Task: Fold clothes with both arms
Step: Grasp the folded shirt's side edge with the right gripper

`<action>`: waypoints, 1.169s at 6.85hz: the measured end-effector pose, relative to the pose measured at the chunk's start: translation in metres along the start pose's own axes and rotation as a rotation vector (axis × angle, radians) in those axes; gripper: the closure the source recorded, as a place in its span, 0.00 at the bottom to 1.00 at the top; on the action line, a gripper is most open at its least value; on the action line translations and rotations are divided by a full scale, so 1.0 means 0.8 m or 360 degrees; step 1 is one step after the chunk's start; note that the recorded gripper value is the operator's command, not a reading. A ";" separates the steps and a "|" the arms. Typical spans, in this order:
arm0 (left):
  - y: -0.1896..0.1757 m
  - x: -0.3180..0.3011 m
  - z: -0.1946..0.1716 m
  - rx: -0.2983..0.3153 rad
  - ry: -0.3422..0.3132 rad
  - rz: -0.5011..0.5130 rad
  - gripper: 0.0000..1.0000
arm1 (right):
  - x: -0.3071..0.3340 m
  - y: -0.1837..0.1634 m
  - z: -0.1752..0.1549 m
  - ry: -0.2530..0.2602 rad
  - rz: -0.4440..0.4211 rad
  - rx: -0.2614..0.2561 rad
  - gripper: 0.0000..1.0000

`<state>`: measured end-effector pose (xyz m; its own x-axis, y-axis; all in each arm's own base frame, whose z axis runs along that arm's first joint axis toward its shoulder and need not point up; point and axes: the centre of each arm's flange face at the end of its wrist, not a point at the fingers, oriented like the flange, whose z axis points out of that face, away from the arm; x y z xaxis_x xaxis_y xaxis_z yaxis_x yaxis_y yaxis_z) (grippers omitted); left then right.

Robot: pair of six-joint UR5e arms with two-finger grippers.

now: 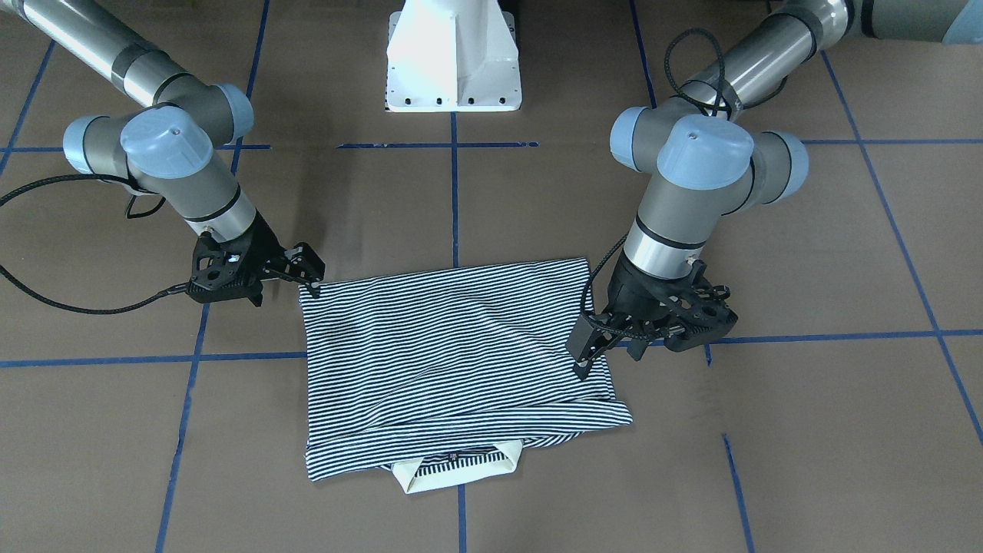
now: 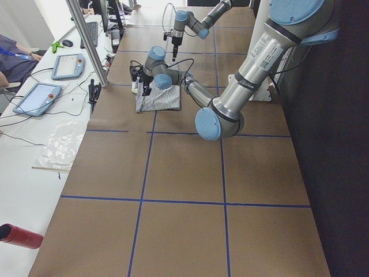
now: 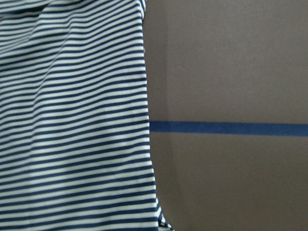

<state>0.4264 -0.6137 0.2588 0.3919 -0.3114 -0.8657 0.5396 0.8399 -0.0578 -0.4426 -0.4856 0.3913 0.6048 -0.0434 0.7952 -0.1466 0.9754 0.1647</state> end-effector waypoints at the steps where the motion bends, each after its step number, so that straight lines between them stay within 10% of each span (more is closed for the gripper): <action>1: 0.000 0.000 0.000 0.0002 -0.0001 0.0000 0.00 | -0.004 0.008 0.010 0.0013 -0.0011 -0.0008 0.22; 3: 0.000 -0.002 0.001 0.0002 -0.0003 0.0001 0.00 | -0.012 0.011 0.016 0.0016 -0.0021 -0.0013 0.89; 8: 0.001 -0.001 0.000 0.0009 0.0000 0.0002 0.00 | -0.020 0.021 0.022 0.0007 -0.0041 -0.0034 1.00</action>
<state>0.4265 -0.6131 0.2598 0.3927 -0.3107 -0.8656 0.5434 0.8377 -0.0541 -0.4687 -0.4719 0.3914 0.6118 -0.0679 0.7881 -0.1139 0.9784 0.1727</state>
